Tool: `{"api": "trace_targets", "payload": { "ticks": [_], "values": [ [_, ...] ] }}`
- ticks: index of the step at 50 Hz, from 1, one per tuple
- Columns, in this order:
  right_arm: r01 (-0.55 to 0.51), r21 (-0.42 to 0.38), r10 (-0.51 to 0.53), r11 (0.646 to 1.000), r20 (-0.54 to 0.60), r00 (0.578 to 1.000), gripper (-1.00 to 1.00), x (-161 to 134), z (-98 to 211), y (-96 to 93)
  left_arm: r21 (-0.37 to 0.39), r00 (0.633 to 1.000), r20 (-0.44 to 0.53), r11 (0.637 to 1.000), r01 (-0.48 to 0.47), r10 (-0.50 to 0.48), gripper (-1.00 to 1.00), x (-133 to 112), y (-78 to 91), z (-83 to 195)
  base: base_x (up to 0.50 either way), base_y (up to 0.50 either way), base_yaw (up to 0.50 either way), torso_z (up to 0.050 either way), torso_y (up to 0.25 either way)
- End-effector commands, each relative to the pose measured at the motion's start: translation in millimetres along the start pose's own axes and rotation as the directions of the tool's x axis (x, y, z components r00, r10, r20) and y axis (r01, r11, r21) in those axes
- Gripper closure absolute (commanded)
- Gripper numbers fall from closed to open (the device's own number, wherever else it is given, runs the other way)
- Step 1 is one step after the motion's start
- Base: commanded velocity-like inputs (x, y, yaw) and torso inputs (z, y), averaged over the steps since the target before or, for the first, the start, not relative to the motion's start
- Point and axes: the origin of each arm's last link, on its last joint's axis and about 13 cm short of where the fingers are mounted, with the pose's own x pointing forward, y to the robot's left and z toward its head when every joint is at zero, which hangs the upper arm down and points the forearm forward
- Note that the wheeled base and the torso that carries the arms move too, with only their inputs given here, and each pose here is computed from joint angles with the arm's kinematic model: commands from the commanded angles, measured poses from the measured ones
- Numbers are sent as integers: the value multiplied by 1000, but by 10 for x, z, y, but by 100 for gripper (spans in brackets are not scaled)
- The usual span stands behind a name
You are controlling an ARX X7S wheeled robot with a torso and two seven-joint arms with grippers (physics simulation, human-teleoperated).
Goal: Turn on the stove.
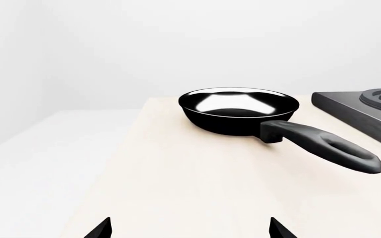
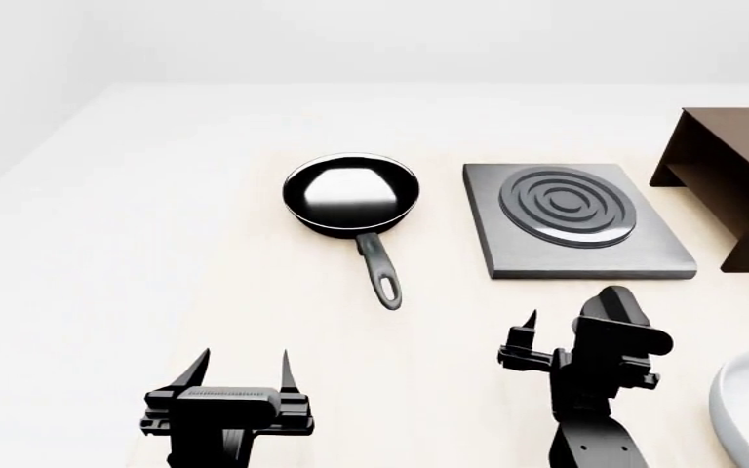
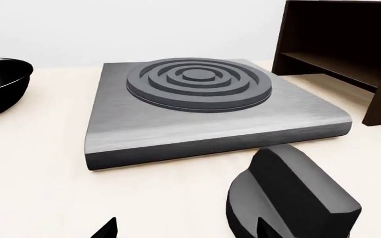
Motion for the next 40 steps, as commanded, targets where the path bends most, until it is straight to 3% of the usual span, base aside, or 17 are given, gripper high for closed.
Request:
{"api": "trace_targets", "payload": {
  "ticks": [1, 40],
  "values": [
    [32, -5, -32, 999, -12, 999, -100, 97, 18, -56, 0, 1000, -2, 1000, 0, 0, -100, 2, 0, -3, 0, 0, 0, 0, 0],
    [99, 12, -98, 995, -38, 994, -100, 183, -18, -197, 2, 1000, -5, 1000, 2, -2, -100, 12, -6, -16, 0, 0, 0, 0, 0]
  ]
}}
